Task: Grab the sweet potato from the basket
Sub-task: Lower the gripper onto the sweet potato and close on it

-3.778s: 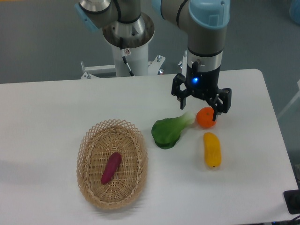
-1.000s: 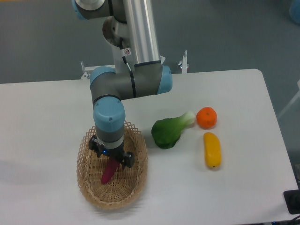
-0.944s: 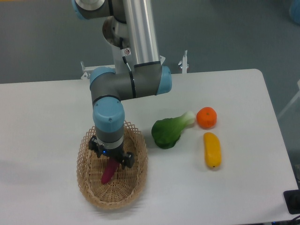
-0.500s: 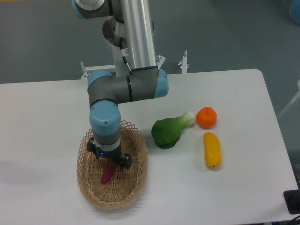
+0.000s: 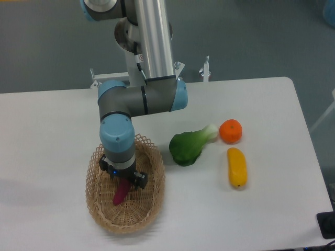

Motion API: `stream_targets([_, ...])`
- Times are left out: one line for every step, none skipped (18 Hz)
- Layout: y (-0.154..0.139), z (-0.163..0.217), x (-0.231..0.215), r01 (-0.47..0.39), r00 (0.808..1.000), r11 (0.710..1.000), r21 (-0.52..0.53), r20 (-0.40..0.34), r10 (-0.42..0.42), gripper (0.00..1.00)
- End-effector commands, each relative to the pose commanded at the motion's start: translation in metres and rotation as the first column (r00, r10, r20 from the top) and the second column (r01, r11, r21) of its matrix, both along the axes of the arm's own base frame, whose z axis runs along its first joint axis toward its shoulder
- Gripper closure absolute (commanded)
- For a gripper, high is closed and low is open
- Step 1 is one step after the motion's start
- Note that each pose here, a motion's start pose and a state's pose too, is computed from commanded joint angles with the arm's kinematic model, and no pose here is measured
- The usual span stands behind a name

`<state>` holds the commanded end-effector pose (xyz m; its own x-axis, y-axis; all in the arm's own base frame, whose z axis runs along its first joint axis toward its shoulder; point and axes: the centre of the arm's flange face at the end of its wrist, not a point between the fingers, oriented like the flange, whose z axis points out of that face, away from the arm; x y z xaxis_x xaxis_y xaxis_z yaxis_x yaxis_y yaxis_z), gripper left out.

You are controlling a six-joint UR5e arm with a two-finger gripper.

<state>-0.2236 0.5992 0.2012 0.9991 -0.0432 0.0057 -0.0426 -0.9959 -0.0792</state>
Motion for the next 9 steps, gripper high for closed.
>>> stream_targets([0.0004, 0.0016, -0.0002, 0.0, 1.0, 1.0, 0.003, -0.002, 0.0, 0.34])
stream_targets([0.0003, 0.0025, -0.0002, -0.001, 1.0, 1.0, 0.004, -0.002, 0.002, 0.39])
stream_targets([0.0003, 0.0026, -0.0002, -0.002, 1.0, 1.0, 0.004, -0.002, 0.002, 0.46])
stream_targets([0.0003, 0.0026, -0.0002, -0.005, 1.0, 1.0, 0.004, -0.002, 0.005, 0.49])
stream_targets([0.0003, 0.0035, -0.0002, -0.002, 1.0, 1.0, 0.005, -0.003, 0.002, 0.5])
stream_targets([0.0006, 0.0051, -0.0004, -0.001, 1.0, 1.0, 0.008, -0.005, 0.002, 0.51])
stream_targets([0.0006, 0.0051, -0.0004, 0.0, 1.0, 1.0, 0.008, -0.005, 0.0, 0.51])
stream_targets([0.0006, 0.0061, -0.0004, 0.003, 1.0, 1.0, 0.009, -0.006, -0.003, 0.52])
stream_targets([0.0006, 0.0072, -0.0004, 0.005, 1.0, 1.0, 0.012, -0.008, -0.005, 0.52])
